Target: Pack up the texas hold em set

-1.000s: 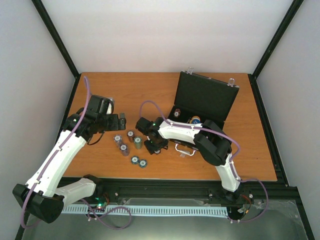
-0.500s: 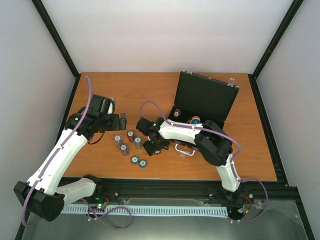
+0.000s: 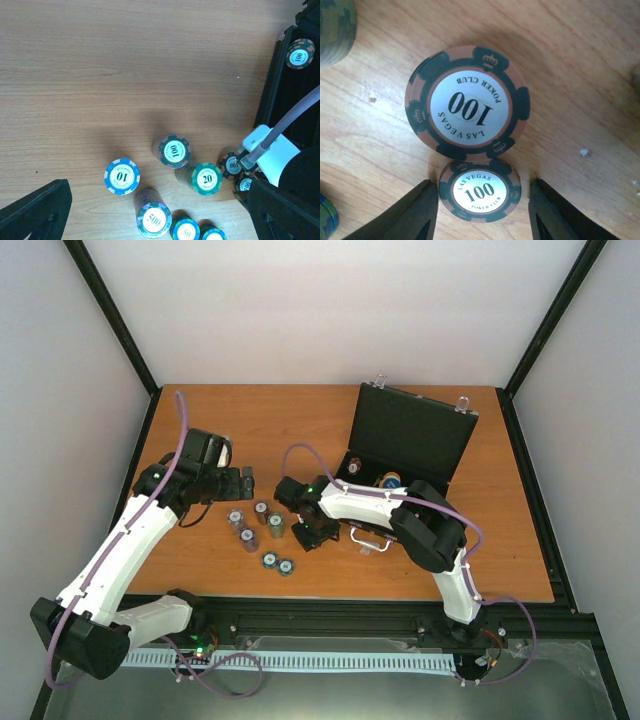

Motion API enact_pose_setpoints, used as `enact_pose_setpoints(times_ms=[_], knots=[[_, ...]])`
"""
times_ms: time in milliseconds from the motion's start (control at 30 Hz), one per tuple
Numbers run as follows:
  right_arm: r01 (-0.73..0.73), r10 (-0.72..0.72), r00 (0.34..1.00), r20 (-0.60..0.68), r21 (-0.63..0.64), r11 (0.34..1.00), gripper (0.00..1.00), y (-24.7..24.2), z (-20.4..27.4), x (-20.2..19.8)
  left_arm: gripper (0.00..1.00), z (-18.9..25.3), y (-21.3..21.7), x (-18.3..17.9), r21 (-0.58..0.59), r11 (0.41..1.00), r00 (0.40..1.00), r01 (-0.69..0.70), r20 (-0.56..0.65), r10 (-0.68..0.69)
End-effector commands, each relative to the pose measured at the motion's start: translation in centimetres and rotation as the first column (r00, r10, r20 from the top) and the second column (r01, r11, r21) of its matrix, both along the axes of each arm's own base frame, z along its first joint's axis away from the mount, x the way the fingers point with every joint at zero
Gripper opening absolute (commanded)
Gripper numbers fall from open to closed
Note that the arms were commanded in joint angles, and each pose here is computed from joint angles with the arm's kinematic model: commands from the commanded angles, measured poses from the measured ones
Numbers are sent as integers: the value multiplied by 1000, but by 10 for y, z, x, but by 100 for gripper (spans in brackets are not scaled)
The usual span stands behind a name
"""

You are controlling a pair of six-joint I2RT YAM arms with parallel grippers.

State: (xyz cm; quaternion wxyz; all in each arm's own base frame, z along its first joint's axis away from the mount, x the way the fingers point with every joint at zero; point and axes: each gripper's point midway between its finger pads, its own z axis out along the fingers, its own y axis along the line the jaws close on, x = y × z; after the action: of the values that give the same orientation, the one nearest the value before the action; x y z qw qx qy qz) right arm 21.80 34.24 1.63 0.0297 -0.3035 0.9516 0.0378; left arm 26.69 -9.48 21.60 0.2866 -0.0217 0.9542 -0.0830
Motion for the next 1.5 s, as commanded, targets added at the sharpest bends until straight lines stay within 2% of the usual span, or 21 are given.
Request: enact_pose_setpoints(times_ms=[0,200,433,500,533,567,667,733,1133,1467], knots=[[-5,4,998,-60,-11,1000,48,-7,-8,-14,99,3,-2,3,4,1000,1000,15,24,-15],[-1,0,999,-54,-19,1000,33,-8,-8,-13,99,3,-2,3,2,1000,1000,14,24,-14],[5,-6,999,-31,-22,1000,32,-8,-2,-9,99,3,-1,1,0,1000,1000,13,25,-13],[7,-7,1000,-28,-22,1000,35,-9,-2,-9,99,3,-1,0,-1,1000,1000,14,25,-14],[8,-8,1000,-25,-21,1000,46,-9,-1,-8,99,3,-1,0,-2,1000,1000,14,26,-14],[10,-11,1000,-23,-18,1000,52,-9,0,-8,99,3,-1,0,-2,1000,1000,13,26,-13],[9,-9,1000,-14,2,1000,62,-6,6,-7,99,3,-1,-1,-1,1000,1000,14,26,-14],[7,-7,1000,-4,20,1000,66,-3,13,-5,99,4,0,-1,2,1000,1000,13,27,-13],[-48,47,999,13,37,998,67,11,29,-16,99,2,0,-1,4,1000,1000,15,26,-15],[-54,54,998,-21,-6,999,67,6,8,-21,99,1,0,-1,3,1000,1000,16,23,-16]])
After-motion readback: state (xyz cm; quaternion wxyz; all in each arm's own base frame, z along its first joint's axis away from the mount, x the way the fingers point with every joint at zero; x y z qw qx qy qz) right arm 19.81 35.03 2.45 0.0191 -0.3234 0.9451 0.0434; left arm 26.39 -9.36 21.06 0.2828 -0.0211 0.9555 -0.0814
